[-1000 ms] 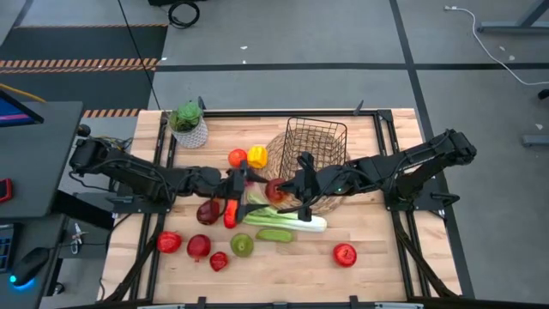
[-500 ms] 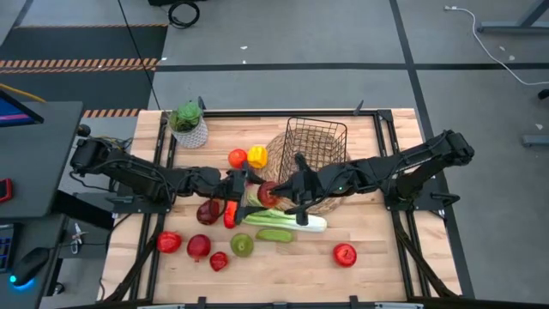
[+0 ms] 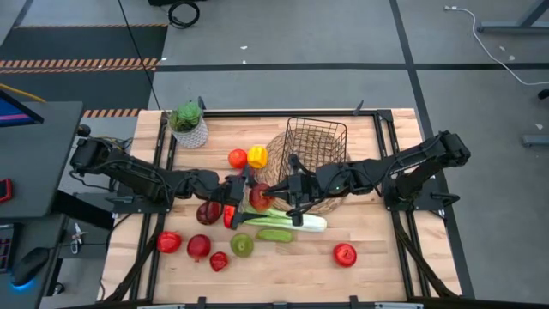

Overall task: Build produce basket
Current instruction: Put the apple into the wire basket

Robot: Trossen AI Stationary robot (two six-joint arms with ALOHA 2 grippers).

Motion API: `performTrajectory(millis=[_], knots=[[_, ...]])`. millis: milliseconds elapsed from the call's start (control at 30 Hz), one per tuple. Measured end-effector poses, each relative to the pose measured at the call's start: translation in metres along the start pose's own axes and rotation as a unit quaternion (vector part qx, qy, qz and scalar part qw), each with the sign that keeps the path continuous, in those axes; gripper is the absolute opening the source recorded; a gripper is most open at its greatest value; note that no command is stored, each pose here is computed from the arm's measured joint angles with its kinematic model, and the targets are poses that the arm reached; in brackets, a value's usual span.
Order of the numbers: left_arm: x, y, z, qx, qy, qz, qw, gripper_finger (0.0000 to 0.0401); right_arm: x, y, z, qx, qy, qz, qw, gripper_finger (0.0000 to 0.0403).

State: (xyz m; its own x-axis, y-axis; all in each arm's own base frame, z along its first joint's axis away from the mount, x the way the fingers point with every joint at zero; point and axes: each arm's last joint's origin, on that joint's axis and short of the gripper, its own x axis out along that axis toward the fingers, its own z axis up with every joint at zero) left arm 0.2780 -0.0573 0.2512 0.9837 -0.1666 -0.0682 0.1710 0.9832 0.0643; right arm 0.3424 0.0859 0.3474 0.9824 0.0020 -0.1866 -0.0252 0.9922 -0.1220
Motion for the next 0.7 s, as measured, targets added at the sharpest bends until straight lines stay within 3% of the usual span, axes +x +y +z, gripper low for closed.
performTrajectory(millis=[700], knots=[[0.0, 0.0003, 0.0029, -0.009, -0.018, 0.0, 1.0, 0.033, -0.0015, 0.0052, -0.0058, -0.009, 0.032, 0.009, 0.999, 0.0025]])
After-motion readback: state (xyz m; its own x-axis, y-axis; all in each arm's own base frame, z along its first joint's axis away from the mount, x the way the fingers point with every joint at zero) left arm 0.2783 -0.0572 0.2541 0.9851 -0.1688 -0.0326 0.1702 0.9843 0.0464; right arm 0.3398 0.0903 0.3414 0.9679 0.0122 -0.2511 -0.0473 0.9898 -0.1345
